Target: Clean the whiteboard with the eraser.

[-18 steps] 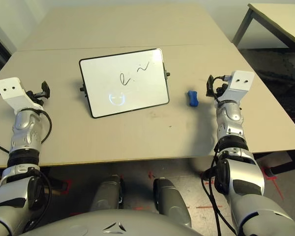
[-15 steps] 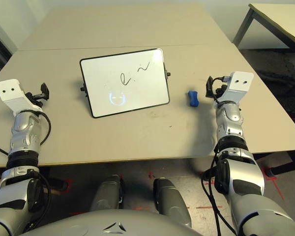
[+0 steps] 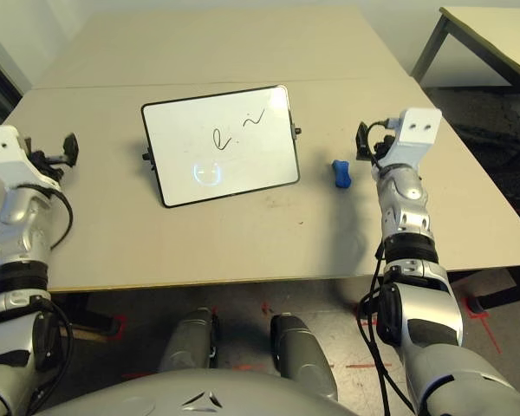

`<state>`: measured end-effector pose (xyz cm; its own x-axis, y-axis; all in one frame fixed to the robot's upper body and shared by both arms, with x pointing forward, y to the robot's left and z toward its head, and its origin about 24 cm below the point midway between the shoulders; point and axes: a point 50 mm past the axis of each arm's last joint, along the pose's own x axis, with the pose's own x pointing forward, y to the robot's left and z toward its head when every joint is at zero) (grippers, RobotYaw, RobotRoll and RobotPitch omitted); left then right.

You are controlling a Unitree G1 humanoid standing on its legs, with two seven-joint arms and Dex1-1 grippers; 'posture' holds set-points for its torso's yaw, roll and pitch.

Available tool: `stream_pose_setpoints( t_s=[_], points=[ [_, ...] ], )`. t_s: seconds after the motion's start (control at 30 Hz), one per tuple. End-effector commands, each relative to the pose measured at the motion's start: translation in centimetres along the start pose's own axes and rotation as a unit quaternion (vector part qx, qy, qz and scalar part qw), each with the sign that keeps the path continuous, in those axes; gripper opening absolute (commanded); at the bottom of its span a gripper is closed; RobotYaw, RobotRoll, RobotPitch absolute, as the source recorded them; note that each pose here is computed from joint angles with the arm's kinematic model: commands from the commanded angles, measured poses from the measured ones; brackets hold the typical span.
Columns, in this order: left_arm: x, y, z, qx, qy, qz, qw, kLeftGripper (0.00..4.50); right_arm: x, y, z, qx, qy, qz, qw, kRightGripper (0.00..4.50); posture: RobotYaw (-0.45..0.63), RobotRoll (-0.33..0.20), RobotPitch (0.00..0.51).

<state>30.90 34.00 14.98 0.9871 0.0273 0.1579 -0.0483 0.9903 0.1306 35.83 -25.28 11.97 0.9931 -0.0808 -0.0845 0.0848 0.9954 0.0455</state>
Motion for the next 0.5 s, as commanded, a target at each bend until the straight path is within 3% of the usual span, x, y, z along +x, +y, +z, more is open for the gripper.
stream_pose_setpoints(
  t_s=[0.03, 0.27, 0.5],
  points=[
    [-0.3, 0.1, 0.6, -0.013, 0.014, -0.096, 0.995, 4.50, -0.5, 0.7, 0.6, 0.020, 0.079, 0.029, 0.996, 4.47, 0.29, 0.000, 0.092],
    [-1.8, 0.4, 2.7, -0.023, 0.048, -0.283, 0.958, 4.50, -1.4, 2.3, 1.5, 0.009, 0.200, 0.057, 0.978, 4.47, 0.31, 0.000, 0.090],
    [-3.6, -0.5, 4.2, -0.061, 0.100, -0.425, 0.898, 4.50, -1.4, 2.7, 0.0, -0.019, 0.265, 0.066, 0.962, 4.47, 0.32, 0.000, 0.073]
  ],
)
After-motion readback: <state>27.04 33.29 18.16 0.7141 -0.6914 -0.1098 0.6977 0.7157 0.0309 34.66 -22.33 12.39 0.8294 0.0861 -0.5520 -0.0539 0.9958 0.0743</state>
